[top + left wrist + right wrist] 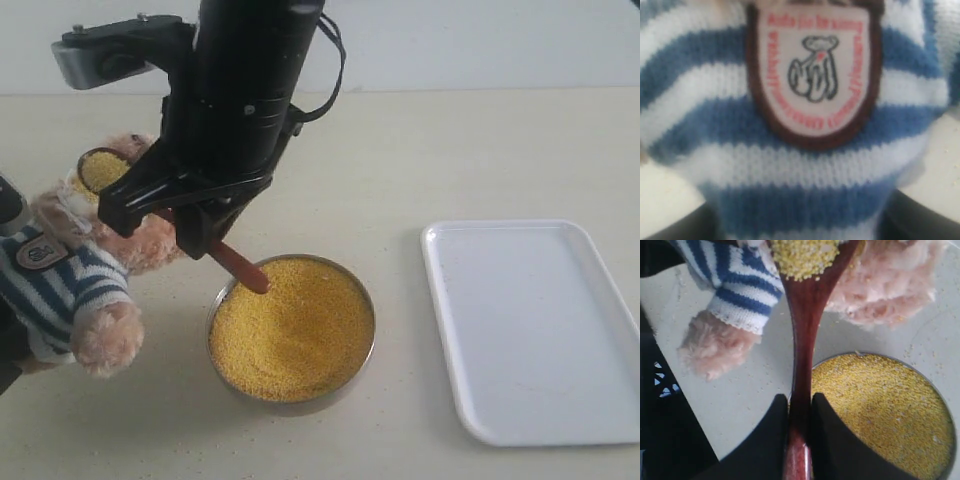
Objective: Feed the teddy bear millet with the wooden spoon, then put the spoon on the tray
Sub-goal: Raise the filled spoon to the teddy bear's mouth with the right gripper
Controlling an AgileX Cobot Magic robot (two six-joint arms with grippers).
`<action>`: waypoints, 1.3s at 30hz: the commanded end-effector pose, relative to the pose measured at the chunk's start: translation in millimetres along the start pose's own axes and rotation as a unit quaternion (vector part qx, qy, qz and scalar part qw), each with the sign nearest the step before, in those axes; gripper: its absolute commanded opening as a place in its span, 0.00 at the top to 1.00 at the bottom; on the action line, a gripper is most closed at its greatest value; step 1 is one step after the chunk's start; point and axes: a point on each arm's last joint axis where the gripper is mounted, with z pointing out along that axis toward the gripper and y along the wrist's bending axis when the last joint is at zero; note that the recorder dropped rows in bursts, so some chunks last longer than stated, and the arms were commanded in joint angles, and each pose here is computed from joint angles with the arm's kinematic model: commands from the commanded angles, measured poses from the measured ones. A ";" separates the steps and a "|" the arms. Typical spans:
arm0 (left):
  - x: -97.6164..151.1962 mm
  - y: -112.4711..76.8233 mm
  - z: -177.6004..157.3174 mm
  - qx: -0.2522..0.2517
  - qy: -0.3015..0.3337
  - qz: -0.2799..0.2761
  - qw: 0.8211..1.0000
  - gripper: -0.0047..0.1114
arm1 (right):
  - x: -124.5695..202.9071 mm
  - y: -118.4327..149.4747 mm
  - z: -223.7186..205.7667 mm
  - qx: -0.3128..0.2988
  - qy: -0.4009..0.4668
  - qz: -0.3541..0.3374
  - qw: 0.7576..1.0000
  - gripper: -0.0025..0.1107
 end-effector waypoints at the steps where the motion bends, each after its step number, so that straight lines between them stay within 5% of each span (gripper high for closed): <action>1: -2.5 -0.7 -0.2 -0.001 -0.016 -0.004 1.000 0.93 | -9.8 0.1 5.6 -0.020 -0.010 0.002 1.000 0.98; 11: -2.5 -0.7 -0.2 -0.001 -0.016 -0.004 1.000 0.93 | -21.3 -4.6 19.2 -0.030 -0.011 0.009 0.999 0.98; 39: -3.6 0.7 -0.3 -0.009 -0.022 0.002 1.000 0.93 | -19.4 -39.9 14.8 -0.228 -0.078 0.135 0.961 0.98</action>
